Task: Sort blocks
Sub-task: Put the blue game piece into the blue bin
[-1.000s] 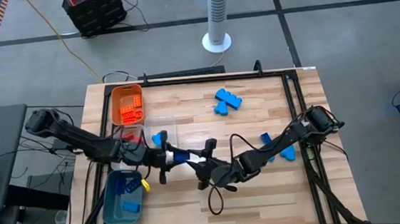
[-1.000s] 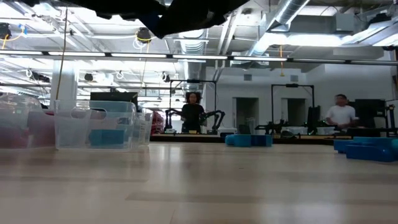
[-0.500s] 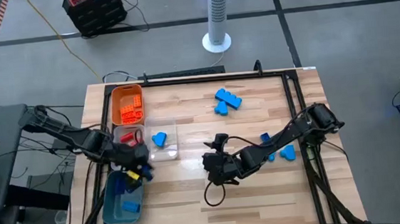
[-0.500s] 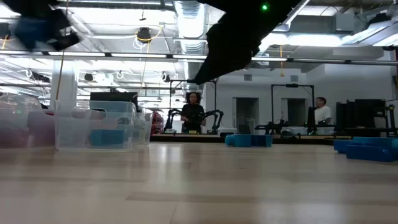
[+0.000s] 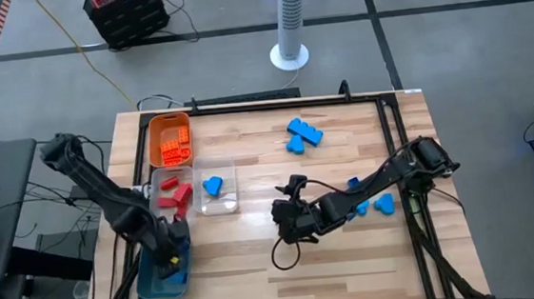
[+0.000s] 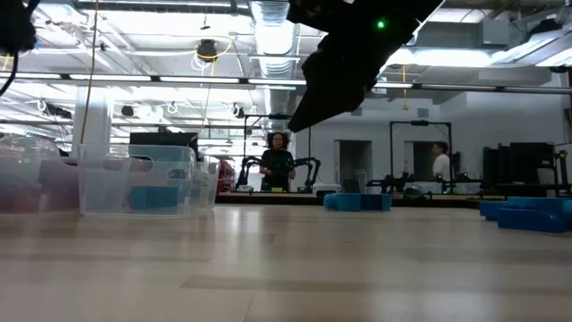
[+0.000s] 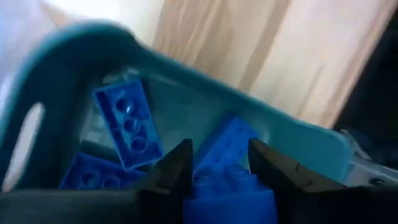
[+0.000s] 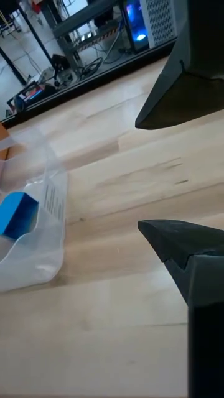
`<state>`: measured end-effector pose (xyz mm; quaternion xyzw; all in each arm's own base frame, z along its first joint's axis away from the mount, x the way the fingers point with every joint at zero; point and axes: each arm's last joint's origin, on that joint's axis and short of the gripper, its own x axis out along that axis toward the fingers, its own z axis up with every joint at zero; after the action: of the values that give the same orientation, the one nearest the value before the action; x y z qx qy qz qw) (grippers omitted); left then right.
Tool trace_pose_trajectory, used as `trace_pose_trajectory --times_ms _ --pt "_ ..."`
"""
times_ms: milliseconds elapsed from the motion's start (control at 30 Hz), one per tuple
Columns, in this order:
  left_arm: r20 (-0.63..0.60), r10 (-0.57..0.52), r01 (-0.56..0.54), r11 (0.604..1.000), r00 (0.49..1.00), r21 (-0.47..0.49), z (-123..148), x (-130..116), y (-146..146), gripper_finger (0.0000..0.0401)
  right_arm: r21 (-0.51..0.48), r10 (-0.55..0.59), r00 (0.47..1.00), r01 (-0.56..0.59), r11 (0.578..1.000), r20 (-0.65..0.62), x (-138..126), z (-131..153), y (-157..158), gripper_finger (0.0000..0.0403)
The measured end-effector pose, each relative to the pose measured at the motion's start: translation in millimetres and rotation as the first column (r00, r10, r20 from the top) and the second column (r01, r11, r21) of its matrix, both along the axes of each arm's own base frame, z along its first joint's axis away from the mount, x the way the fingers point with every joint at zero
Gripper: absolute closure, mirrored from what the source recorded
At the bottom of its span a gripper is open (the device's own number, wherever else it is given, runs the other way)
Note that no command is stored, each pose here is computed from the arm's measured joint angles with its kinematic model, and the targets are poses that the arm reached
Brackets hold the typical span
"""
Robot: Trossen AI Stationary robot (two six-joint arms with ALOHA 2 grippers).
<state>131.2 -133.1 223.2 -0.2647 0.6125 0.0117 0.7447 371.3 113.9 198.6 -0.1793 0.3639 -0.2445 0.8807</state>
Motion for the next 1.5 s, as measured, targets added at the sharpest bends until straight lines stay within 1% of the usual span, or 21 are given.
trace_pose_trajectory --times_ms 67,100,233,333,400,467,567,633,700,767,800,867,933,967,1000,1033,1167,1300,1367,1433,1500 --pt "-0.034 0.005 -0.004 1.0 0.999 0.021 -6.4 0.6 -5.6 0.026 0.002 0.001 1.0 -0.001 1.0 -0.007 -2.2 3.6 -1.5 0.0155" --pt "-0.047 0.006 -0.005 1.0 0.999 0.03 -9.1 1.0 -7.6 0.0239 0.014 0.007 1.0 -0.007 1.0 -0.007 -3.5 6.9 -2.0 0.0155" --pt "-0.105 0.008 -0.004 0.999 0.994 0.037 -14.8 1.4 -10.0 0.0129 0.038 0.014 1.0 -0.014 0.999 -0.007 -10.4 21.6 -6.7 0.0155" --pt "-0.126 -0.003 0.005 1.0 0.992 0.011 -13.5 1.0 -9.8 0.008 0.043 0.006 1.0 -0.005 0.999 -0.016 -18.9 32.0 -9.1 0.0155" --pt "-0.114 -0.002 0.001 1.0 0.994 -0.005 -6.8 1.4 -9.3 0.0071 0.05 -0.01 1.0 0.012 0.999 -0.027 -27.3 40.6 -12.1 0.0155" --pt "-0.064 -0.002 0.0 1.0 0.998 -0.027 5.0 3.0 -10.0 0.0073 0.059 -0.03 0.999 0.032 0.998 -0.04 -36.4 48.9 -15.3 0.0155" --pt "0.069 -0.026 0.027 0.999 0.997 -0.017 26.3 6.7 -10.4 0.0087 0.059 -0.073 0.993 0.078 0.995 -0.088 -49.3 56.7 -25.0 0.0155" --pt "0.193 -0.043 0.038 0.999 0.98 0.033 41.2 9.3 -8.9 0.0097 0.066 -0.123 0.986 0.131 0.989 -0.115 -56.2 60.5 -35.3 0.0155" --pt "0.318 -0.066 0.026 0.992 0.946 0.127 53.1 12.5 -6.5 0.0106 0.066 -0.177 0.975 0.187 0.98 -0.137 -61.6 62.0 -47.3 0.0155" --pt "0.439 -0.097 -0.03 0.962 0.893 0.273 61.1 16.5 -2.6 0.0113 0.079 -0.209 0.966 0.223 0.972 -0.153 -64.4 59.0 -59.9 0.0155" --pt "0.494 -0.108 -0.087 0.931 0.863 0.355 63.6 18.7 0.4 0.0115 0.091 -0.221 0.962 0.238 0.967 -0.162 -65.3 56.2 -66.3 0.0155" --pt "0.591 -0.112 -0.248 0.834 0.799 0.493 67.0 22.2 7.5 0.0118 0.128 -0.246 0.952 0.271 0.954 -0.181 -66.7 49.2 -82.5 0.0155" --pt "0.655 -0.107 -0.389 0.73 0.748 0.563 67.9 25.5 14.5 0.0118 0.176 -0.263 0.939 0.303 0.936 -0.22 -69.9 40.3 -99.7 0.0155" --pt "0.678 -0.102 -0.442 0.685 0.728 0.578 68.0 27.7 17.7 0.0118 0.198 -0.267 0.931 0.319 0.927 -0.249 -72.8 35.1 -107.7 0.0155" --pt "0.694 -0.098 -0.478 0.655 0.713 0.584 68.0 30.4 20.3 0.0118 0.224 -0.267 0.921 0.335 0.915 -0.285 -76.9 29.4 -114.0 0.0155" --pt "0.705 -0.092 -0.502 0.637 0.703 0.584 68.4 33.5 22.4 0.0118 0.248 -0.267 0.906 0.355 0.901 -0.327 -82.0 24.0 -119.0 0.0155" --pt "0.727 -0.111 -0.527 0.615 0.678 0.586 68.0 45.1 25.2 0.0118 0.342 -0.248 0.828 0.454 0.822 -0.504 -110.8 11.0 -118.2 0.0155" --pt "0.738 -0.137 -0.55 0.581 0.66 0.6 73.9 57.4 31.9 0.0118 0.325 -0.337 0.729 0.602 0.729 -0.596 -140.9 9.6 -113.5 0.0155" --pt "0.749 -0.132 -0.57 0.568 0.649 0.594 77.7 63.2 36.8 0.0118 0.34 -0.367 0.717 0.636 0.692 -0.593 -150.9 7.4 -115.2 0.0155" --pt "0.75 -0.131 -0.565 0.577 0.648 0.59 79.0 68.2 40.9 0.0118 0.382 -0.379 0.715 0.658 0.65 -0.587 -159.9 3.2 -118.5 0.0155" --pt "0.738 -0.133 -0.554 0.576 0.662 0.601 76.7 73.1 43.4 0.0118 0.42 -0.405 0.711 0.681 0.6 -0.574 -169.4 -0.4 -122.6 0.0155"
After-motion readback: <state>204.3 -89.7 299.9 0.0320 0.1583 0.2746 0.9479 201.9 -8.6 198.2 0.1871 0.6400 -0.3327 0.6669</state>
